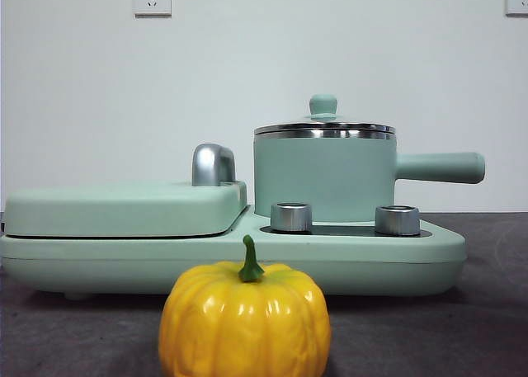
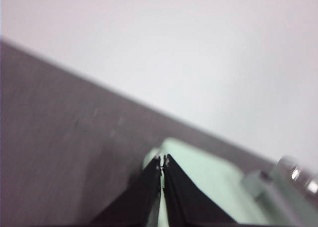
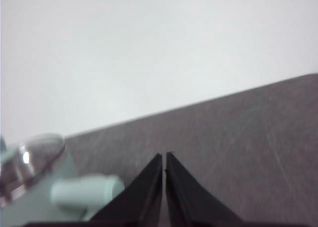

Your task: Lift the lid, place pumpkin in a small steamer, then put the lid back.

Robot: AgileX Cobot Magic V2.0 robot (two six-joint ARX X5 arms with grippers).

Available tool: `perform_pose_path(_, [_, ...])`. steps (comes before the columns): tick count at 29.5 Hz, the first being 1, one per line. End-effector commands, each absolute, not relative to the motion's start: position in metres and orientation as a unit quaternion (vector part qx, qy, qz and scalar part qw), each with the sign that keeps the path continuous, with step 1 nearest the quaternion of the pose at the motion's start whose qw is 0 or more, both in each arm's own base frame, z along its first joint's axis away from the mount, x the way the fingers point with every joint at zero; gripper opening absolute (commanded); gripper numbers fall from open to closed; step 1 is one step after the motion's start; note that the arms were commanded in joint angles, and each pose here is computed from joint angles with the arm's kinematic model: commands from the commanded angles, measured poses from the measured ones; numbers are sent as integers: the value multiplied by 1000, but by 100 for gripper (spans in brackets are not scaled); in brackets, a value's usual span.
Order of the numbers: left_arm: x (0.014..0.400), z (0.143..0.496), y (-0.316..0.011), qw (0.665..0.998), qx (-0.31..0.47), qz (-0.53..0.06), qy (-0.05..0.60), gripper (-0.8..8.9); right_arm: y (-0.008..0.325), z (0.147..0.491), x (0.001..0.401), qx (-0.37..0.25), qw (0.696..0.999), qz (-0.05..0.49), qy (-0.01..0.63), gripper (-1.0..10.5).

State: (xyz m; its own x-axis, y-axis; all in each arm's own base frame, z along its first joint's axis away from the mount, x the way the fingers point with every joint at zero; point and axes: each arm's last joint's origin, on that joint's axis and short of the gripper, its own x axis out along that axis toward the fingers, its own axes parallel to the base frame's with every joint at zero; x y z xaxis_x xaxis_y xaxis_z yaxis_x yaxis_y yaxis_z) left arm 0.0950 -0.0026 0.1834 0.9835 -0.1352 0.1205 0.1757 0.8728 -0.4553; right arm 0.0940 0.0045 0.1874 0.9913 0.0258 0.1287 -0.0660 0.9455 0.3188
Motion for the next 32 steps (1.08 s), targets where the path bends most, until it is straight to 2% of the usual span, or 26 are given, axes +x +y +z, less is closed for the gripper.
perform_pose_path(1, [93,194,-2,963,-243,-82,-80,10,4,209,88,178,979,28,-98,8])
perform_pose_path(7, [81,231,-2,964,-244,-69,-86,10,4,250,76,170,980,33,-101,8])
perform_pose_path(12, [72,267,-2,969,-237,-58,-45,10,4,290,72,115,988,35,-95,9])
perform_pose_path(18, [71,308,-2,980,-193,-50,-19,10,5,327,78,42,995,46,-81,8])
perform_pose_path(24, [85,345,-1,988,-144,-47,-10,10,7,356,92,17,996,59,-67,8])
perform_pose_path(29, [108,364,-1,995,-83,-47,10,10,8,374,113,14,998,62,-17,9])
perform_pose_path(32, [122,372,-2,996,-53,-69,24,10,10,380,125,1,997,75,11,8])
